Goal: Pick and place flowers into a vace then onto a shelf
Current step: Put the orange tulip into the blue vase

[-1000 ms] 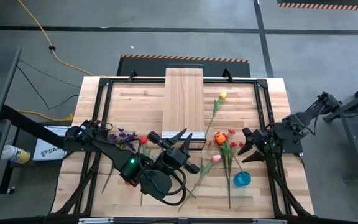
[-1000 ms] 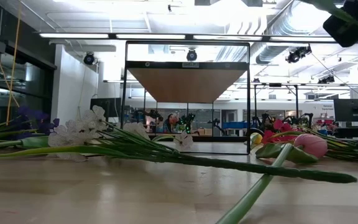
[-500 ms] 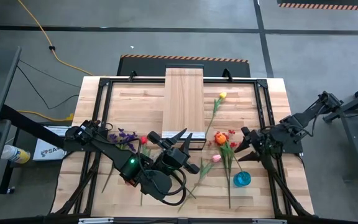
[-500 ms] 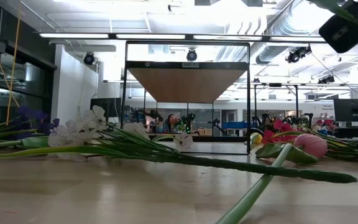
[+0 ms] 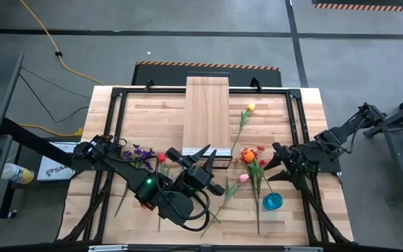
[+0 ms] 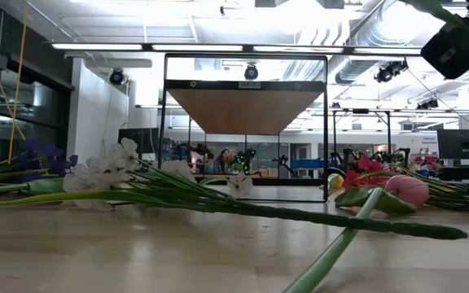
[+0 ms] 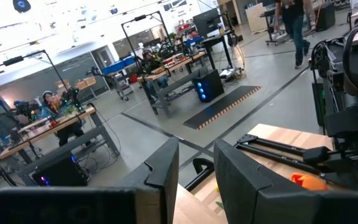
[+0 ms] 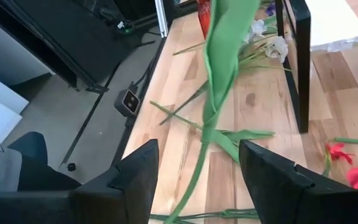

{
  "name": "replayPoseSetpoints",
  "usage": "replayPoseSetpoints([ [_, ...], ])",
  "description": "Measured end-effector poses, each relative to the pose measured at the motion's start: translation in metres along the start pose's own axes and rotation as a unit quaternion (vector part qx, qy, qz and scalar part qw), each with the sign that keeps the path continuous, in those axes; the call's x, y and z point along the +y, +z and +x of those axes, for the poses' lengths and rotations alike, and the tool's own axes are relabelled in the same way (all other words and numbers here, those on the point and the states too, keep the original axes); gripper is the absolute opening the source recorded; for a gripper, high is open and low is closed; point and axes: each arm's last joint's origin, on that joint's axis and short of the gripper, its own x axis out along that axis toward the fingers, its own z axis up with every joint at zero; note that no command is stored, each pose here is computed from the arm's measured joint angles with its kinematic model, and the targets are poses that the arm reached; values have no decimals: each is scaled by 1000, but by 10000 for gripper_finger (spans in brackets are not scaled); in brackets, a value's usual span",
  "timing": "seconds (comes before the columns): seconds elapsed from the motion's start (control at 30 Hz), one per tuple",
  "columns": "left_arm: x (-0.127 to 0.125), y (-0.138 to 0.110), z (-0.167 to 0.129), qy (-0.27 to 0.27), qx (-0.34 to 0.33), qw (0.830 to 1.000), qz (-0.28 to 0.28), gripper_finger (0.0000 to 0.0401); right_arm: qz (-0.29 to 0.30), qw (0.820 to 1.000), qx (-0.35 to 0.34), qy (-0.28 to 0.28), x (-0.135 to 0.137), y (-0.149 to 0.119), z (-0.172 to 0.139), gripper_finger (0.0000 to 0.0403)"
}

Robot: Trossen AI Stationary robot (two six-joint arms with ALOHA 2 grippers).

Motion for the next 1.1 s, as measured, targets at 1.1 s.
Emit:
replayPoseSetpoints([
  [1.1,0,0,0,0,0,1000,-1,134,1,1000,8,-4,-4,6,18,224],
])
